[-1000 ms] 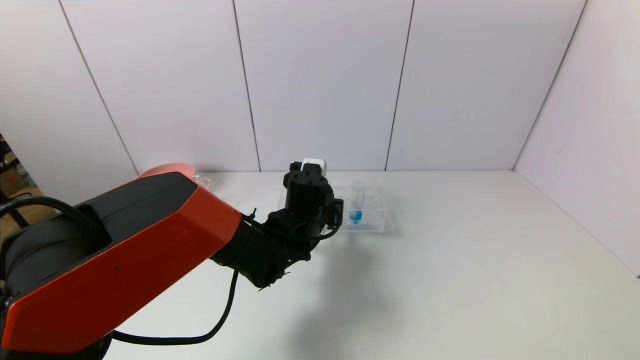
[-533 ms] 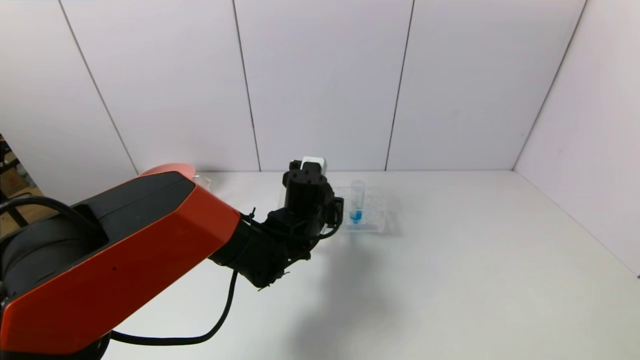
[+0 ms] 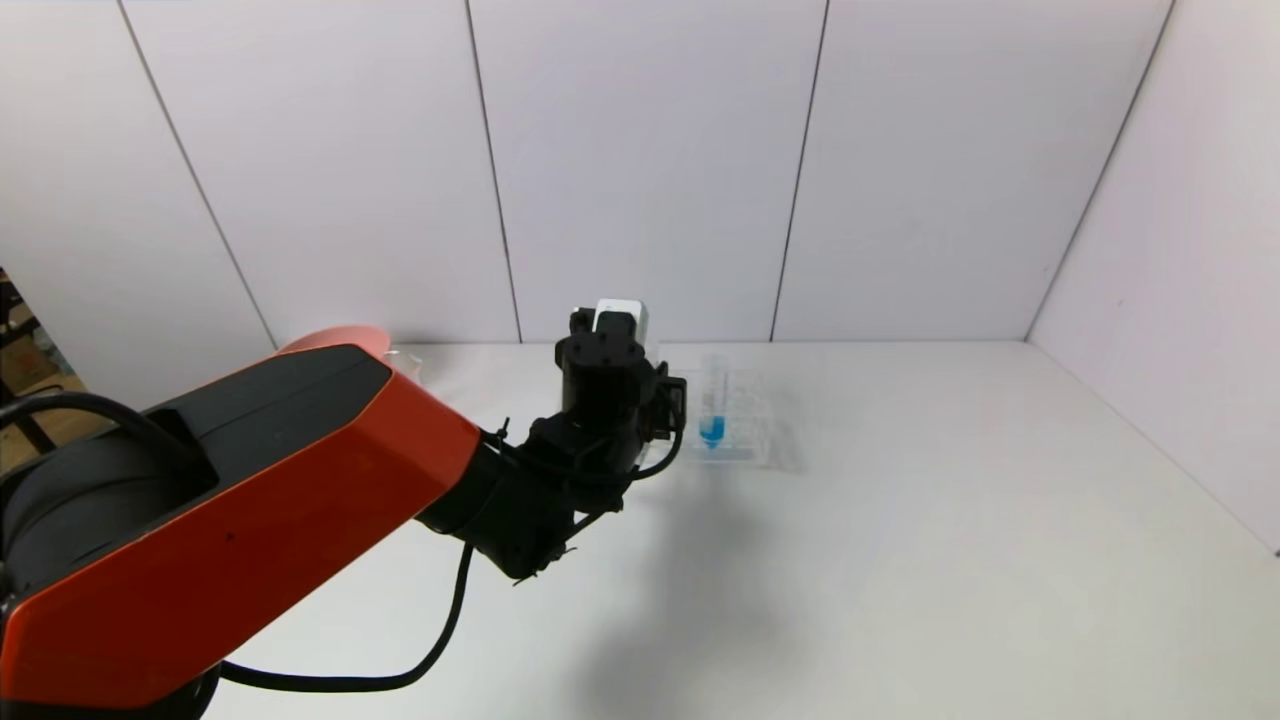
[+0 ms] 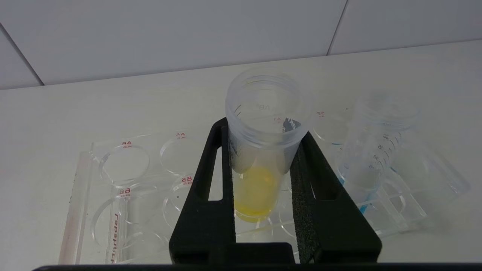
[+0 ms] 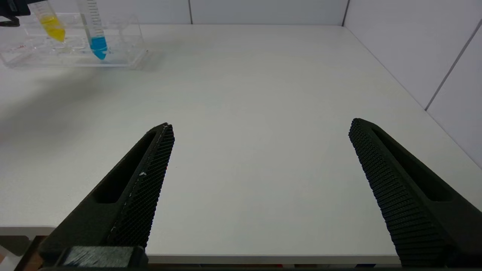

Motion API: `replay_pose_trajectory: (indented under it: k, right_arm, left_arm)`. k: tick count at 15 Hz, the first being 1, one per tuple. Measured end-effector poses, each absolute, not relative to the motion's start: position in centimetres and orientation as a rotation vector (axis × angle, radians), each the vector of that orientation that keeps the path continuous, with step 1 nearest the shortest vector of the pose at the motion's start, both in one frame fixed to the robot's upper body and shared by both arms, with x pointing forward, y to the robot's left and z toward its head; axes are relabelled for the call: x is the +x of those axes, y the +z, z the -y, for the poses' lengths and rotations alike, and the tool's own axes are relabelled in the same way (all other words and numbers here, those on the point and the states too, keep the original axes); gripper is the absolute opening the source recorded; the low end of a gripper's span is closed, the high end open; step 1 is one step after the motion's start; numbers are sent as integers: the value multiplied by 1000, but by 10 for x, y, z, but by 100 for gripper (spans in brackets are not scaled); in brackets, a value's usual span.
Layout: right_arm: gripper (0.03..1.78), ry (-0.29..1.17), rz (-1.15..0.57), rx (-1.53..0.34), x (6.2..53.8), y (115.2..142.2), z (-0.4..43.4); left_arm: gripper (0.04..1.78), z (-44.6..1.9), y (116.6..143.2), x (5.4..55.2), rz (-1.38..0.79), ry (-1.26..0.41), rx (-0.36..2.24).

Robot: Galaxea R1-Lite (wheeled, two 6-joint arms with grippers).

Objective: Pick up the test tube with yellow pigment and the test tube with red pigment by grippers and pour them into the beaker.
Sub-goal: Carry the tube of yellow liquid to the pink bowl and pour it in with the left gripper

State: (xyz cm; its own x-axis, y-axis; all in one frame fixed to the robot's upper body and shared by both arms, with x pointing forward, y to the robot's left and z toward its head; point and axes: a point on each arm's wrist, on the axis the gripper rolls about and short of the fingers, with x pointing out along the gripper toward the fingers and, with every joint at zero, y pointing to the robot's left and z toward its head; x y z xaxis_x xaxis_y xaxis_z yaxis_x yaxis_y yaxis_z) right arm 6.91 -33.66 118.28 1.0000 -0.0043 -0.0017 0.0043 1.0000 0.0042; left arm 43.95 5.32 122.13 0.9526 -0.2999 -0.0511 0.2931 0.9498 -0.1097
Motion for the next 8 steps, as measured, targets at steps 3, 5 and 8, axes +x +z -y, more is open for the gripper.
replay_pose_trajectory:
  k: [3,5,8]
  right_arm:
    - [170,-4,-2,4,69,1183,337]
    - [170,-4,-2,4,69,1183,337]
    - [170,-4,-2,4,69,1183,337]
  left_arm:
    - [44,-54,1227,439,-15,-305,-93]
    - [44,-56,1232,436,3,-309,-92]
    - [44,-61,1244,431,18,-309,-90]
